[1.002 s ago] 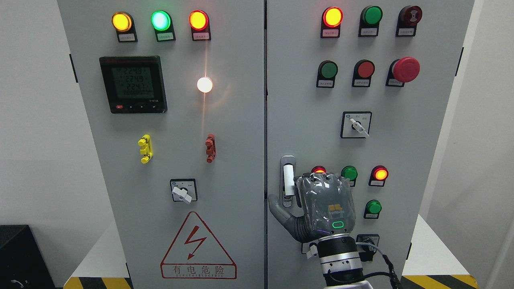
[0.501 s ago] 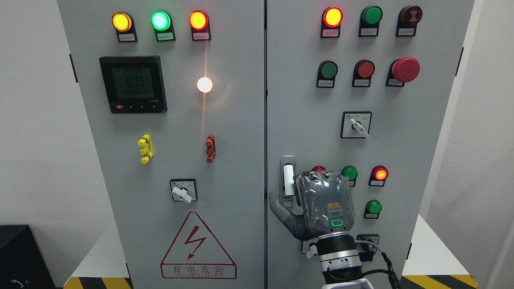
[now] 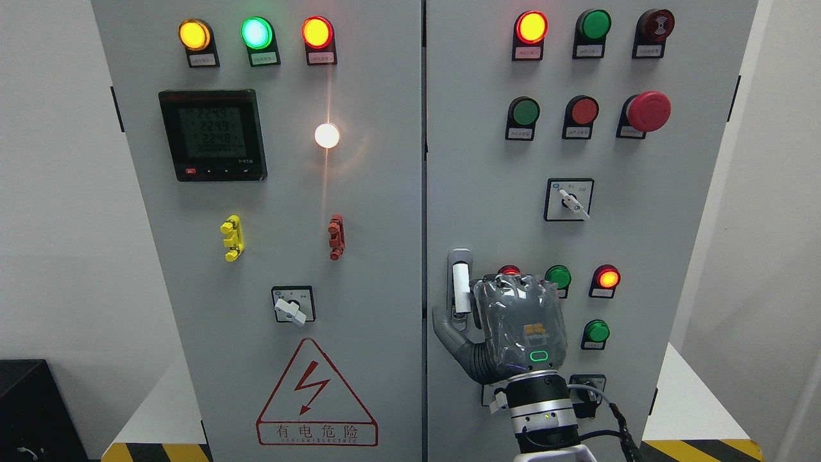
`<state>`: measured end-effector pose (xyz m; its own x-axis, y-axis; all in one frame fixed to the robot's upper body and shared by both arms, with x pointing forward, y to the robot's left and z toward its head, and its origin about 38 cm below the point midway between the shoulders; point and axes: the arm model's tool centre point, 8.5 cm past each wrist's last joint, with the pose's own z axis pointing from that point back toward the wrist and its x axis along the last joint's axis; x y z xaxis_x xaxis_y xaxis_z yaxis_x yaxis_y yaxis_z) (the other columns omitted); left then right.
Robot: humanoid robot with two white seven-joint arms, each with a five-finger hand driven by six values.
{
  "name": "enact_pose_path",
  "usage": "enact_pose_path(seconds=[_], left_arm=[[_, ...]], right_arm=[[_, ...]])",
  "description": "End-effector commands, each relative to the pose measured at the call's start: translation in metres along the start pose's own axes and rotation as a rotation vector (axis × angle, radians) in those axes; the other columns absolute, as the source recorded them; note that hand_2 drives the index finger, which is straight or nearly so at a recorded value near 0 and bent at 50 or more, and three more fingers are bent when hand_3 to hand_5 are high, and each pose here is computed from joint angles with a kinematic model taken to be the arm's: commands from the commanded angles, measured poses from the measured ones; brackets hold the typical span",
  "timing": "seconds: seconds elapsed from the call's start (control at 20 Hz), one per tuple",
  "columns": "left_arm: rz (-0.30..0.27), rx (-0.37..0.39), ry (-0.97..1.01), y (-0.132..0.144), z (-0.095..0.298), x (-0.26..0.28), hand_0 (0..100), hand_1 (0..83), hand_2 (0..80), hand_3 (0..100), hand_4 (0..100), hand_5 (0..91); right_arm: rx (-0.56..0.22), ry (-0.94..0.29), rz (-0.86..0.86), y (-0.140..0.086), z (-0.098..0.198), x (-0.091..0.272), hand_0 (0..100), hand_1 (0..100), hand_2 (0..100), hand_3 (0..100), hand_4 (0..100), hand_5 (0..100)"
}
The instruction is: Release door handle
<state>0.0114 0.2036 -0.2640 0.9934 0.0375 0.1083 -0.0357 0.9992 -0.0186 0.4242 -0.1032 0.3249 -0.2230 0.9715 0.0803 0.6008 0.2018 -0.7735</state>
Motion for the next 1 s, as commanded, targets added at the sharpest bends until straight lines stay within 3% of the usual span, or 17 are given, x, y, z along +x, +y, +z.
enact_pose_path(seconds=[0.0, 0.95], left_arm=[[-0.003, 0.003, 0.003, 0.001, -0.0001, 0.0068, 12, 55.6, 0.0, 0, 0, 0.0], [-0.003, 0.003, 0.003, 0.001, -0.0001, 0.0068, 12, 55.6, 0.0, 0, 0, 0.0]], right_arm=[[0.003, 0.01, -0.001, 0.0009, 0.0006, -0.0014, 35, 38, 95, 100, 99, 100], [0.005, 0.038, -0.005, 0.0014, 0.0068, -0.0054, 40, 39, 95, 100, 99, 100]])
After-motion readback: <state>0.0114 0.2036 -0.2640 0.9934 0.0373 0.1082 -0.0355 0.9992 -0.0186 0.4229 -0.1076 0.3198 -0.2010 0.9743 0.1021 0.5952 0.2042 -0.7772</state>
